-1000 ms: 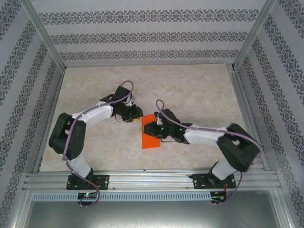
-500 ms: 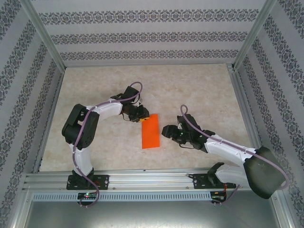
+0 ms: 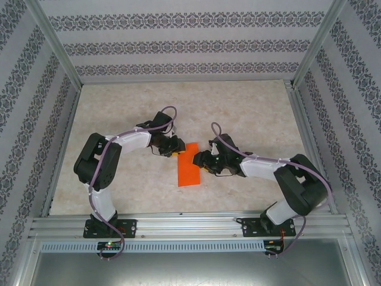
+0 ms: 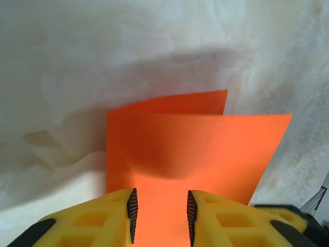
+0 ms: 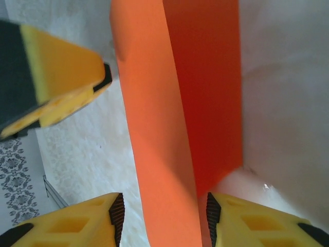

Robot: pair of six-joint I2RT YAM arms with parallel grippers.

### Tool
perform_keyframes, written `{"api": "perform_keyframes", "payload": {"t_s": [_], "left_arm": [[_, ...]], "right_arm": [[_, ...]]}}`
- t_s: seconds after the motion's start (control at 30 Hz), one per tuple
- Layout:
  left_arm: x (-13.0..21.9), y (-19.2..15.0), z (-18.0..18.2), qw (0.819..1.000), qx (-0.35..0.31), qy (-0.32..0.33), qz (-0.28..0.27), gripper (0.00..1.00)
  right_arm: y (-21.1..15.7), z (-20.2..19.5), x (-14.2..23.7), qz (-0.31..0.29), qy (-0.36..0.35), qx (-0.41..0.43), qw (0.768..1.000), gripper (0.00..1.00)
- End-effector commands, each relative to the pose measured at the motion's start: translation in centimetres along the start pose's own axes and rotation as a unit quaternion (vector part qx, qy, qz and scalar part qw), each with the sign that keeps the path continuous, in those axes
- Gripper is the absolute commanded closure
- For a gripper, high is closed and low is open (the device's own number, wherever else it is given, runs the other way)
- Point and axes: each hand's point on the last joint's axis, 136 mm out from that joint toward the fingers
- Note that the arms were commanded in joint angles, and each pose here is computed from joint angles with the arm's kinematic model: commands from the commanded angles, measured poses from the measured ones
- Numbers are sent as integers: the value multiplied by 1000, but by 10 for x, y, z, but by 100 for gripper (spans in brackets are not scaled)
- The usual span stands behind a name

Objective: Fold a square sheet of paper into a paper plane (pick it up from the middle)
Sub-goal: Third fold the triangle at the center of the table.

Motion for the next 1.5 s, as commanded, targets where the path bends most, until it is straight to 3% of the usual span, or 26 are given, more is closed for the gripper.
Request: {"api": "perform_keyframes", "payload": {"t_s": [0.0, 0.33, 0.67, 0.77, 0.93, 1.2, 1.3, 1.47], "left_arm": [[16, -5, -8, 999, -32, -9, -19, 64], [51, -38, -16, 992, -97, -45, -66, 54], [57, -110, -13, 957, -262, 26, -124, 37], [53, -128, -15, 927, -338, 55, -155, 35], [38, -149, -23, 852, -478, 123, -177, 34], [-13, -161, -34, 720, -627, 267, -134, 34], [-23, -158, -37, 696, -636, 307, -131, 35], [-18, -150, -35, 696, -618, 328, -158, 35]], "right_arm": [[12, 8, -7, 8, 20, 14, 1000, 55], [20, -1, -18, 32, 22, 9, 999, 71], [22, 3, -16, 46, 30, 10, 998, 86], [21, 4, -13, 46, 27, 10, 999, 87], [20, 3, -13, 47, 23, 8, 999, 88], [20, 2, -14, 51, 21, 1, 998, 88], [21, 2, -13, 50, 17, 1, 999, 88], [22, 4, -12, 50, 12, 4, 999, 88]]}}
Point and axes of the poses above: each hand's point on the last joint's axis, 136 mm out from that joint toward the fingers, its own x axis back along the fingers, its own z axis along the line the jaws close on, y = z × x, and after that the axes turned 1 degree about -x, right-handed
